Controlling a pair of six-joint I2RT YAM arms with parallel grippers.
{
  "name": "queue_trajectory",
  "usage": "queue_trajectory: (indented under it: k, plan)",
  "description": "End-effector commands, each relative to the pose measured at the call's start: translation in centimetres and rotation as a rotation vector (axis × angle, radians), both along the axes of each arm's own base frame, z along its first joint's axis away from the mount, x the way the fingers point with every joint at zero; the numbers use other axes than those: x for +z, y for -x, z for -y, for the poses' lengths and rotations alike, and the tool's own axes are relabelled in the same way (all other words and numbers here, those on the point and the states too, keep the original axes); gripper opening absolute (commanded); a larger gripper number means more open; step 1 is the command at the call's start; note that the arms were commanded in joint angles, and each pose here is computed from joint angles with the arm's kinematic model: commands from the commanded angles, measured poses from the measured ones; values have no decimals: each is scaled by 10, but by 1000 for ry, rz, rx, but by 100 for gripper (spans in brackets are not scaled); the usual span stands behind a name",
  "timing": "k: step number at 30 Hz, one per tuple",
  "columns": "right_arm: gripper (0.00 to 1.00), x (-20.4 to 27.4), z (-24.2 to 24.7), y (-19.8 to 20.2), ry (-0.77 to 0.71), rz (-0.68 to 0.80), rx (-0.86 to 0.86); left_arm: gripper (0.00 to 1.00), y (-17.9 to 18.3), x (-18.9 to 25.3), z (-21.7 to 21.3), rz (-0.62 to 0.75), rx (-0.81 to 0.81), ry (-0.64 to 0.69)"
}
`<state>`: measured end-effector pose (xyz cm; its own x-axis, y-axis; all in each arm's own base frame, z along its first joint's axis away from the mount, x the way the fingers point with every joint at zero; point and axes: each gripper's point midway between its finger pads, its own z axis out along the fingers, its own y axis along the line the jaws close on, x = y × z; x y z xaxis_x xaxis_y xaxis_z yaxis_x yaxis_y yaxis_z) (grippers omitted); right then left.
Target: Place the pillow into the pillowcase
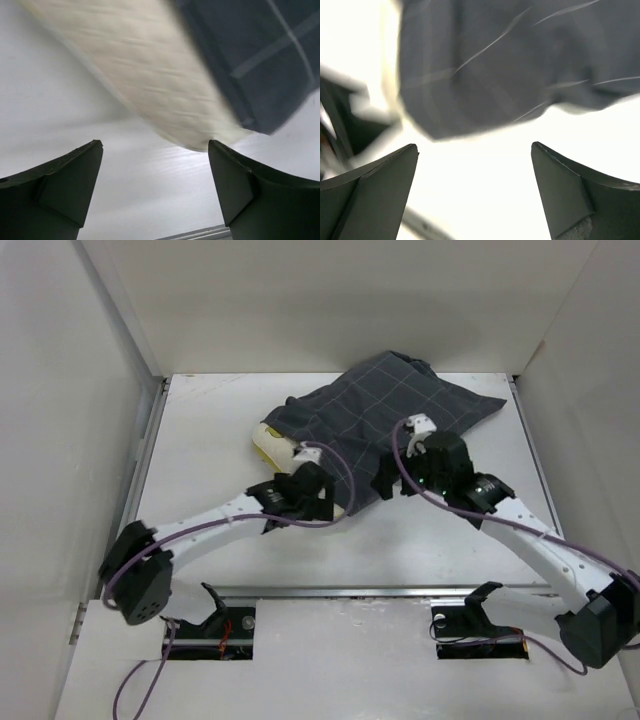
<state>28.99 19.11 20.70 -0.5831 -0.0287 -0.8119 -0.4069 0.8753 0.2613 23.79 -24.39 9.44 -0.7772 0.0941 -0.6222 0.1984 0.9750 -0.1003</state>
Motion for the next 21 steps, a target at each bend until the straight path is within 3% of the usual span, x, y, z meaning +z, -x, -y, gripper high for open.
queue_trajectory:
  k: [1,5,11,14,15,16,18,19,20,21]
  plan:
    - [100,-11,-34,32,66,31,145,85,-14,19,-32,51,99,135]
    - [95,-29,-64,48,123,37,233,85,-27,21,-32,69,79,272]
    - [85,-55,-94,22,185,31,212,77,-59,17,-14,66,50,436]
    - [82,-63,-104,3,230,50,202,68,-71,19,4,61,8,535]
    - [79,-66,-107,0,244,49,210,59,-78,25,9,86,-15,572]
    - [72,-62,-109,-7,249,61,192,54,-82,25,11,82,-18,595]
    - [43,-72,-110,-15,285,48,170,44,-87,30,24,80,-61,643]
    - [34,-68,-108,-19,285,59,139,39,-88,30,27,80,-72,652]
    - [21,-69,-110,-21,288,57,139,26,-88,35,33,83,-101,675]
    - [15,-71,-108,-20,295,49,140,17,-92,34,38,85,-114,685]
